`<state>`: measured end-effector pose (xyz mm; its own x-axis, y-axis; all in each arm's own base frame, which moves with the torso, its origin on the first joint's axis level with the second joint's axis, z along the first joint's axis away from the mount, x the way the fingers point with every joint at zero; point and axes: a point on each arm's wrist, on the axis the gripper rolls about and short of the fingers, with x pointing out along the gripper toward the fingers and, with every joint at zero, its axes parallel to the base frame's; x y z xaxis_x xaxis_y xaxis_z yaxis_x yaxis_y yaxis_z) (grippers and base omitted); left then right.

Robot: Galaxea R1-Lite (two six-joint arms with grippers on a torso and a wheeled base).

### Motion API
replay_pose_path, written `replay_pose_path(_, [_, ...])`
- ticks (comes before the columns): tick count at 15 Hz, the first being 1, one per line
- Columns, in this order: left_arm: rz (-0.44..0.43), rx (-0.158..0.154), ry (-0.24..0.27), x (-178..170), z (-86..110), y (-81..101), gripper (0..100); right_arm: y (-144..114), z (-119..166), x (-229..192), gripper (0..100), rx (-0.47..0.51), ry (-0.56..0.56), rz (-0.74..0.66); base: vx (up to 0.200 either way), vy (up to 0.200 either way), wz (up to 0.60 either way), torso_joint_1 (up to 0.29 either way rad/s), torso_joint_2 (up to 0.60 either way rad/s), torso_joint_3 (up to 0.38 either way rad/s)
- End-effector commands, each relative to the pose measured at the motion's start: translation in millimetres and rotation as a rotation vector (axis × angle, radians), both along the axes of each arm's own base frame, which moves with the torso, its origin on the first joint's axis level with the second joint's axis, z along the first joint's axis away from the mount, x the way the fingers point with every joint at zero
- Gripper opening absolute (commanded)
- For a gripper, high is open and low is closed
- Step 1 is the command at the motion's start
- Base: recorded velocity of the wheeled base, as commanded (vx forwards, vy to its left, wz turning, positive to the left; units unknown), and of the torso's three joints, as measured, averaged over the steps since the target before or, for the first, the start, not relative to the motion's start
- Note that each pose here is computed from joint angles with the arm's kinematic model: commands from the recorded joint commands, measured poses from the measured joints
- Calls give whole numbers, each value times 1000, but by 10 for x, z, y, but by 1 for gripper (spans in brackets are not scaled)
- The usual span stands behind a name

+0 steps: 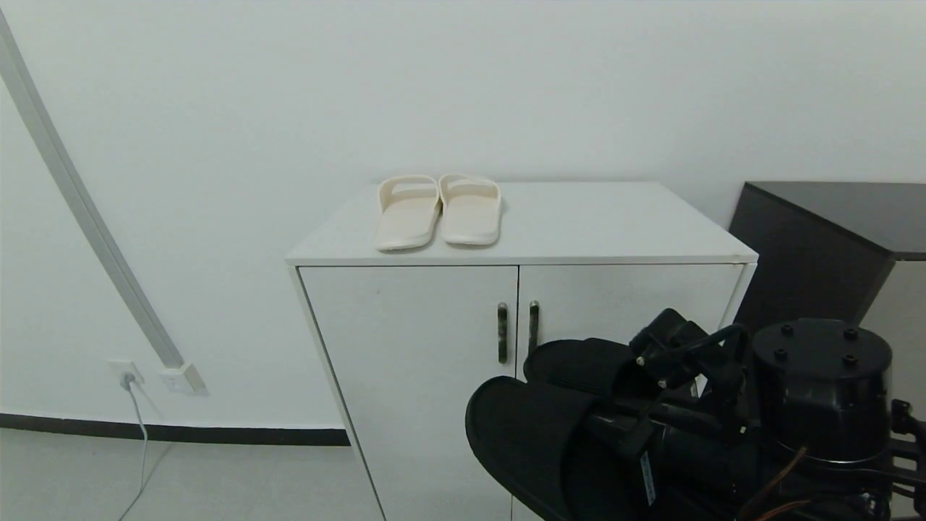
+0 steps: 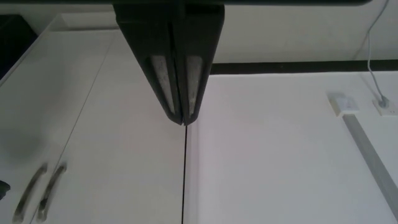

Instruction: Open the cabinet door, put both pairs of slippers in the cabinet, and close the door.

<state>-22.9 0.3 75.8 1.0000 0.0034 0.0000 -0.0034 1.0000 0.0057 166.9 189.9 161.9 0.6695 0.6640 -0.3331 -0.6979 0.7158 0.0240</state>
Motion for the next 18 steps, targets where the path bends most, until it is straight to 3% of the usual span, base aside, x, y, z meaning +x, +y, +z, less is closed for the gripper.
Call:
replay_pose_path(1, [0, 0, 3, 1, -2, 0, 0, 4, -4, 4, 0, 2, -2, 0, 0, 0, 0, -168, 486, 325])
replay_pose_path(2, [0, 0, 2, 0, -2, 0, 100, 6, -7, 6, 0, 4, -3, 0, 0, 0, 0, -154, 481, 320])
replay_pose_path(13, [0, 2, 2, 0, -2, 0, 100, 10, -82, 10, 0, -14, 12, 0, 0, 0, 0, -92, 449, 348])
replay_pose_path(18, [0, 3, 2, 1, 0, 0, 100, 4, -98, 5, 0, -4, 1, -1, 0, 0, 0, 0, 16, 9])
